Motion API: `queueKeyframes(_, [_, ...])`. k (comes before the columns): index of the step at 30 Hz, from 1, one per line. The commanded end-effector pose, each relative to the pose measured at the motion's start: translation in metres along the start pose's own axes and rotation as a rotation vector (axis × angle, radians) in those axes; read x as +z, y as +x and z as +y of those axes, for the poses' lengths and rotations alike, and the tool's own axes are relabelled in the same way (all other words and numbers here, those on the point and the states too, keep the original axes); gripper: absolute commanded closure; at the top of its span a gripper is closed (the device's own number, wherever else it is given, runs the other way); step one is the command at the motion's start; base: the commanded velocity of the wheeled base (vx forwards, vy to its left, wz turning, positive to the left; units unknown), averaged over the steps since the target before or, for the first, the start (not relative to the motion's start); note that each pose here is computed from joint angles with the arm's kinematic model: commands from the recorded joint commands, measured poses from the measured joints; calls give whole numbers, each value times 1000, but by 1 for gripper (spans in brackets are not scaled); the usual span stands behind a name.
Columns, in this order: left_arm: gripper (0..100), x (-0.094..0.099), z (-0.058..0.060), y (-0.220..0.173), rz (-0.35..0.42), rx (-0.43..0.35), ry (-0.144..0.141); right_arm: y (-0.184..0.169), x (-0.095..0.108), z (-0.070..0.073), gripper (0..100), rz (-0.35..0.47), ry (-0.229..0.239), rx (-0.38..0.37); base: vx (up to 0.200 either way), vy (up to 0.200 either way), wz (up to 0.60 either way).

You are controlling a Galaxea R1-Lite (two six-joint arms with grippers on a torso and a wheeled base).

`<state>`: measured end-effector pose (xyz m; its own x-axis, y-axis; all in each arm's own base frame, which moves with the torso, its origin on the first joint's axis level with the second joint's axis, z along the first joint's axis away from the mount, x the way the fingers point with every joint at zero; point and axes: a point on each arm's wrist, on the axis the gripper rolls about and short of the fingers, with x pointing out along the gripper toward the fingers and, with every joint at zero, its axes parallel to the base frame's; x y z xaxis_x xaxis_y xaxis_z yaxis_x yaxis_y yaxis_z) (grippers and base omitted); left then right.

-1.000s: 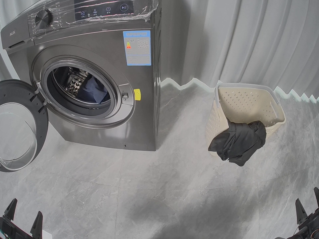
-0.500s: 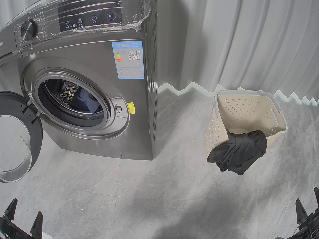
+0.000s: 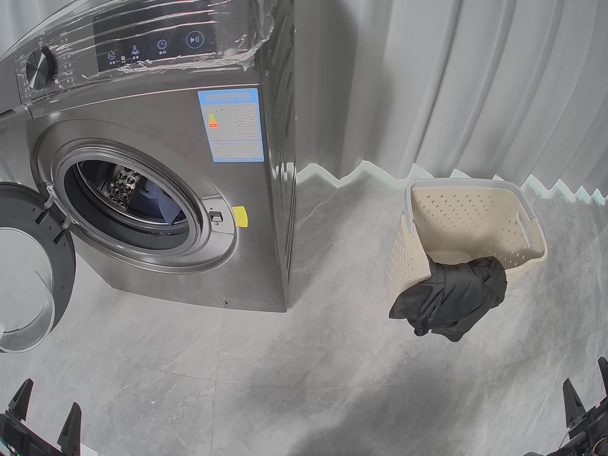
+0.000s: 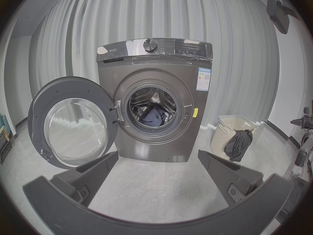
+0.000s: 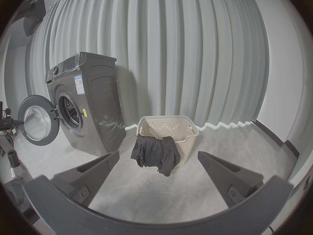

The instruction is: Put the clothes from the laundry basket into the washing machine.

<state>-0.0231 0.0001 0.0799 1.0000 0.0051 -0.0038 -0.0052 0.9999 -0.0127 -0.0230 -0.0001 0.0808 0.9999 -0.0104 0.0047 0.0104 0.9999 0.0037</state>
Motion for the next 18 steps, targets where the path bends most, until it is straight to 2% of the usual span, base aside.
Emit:
queueKeyframes(1, [0, -4, 0, 0, 1, 1, -1, 0, -5, 0, 0, 3, 1, 0, 0, -200, 0])
queueKeyframes(18, [0, -4, 0, 0, 1, 0, 5, 0, -5, 0, 0, 3, -1, 0, 0, -200, 0])
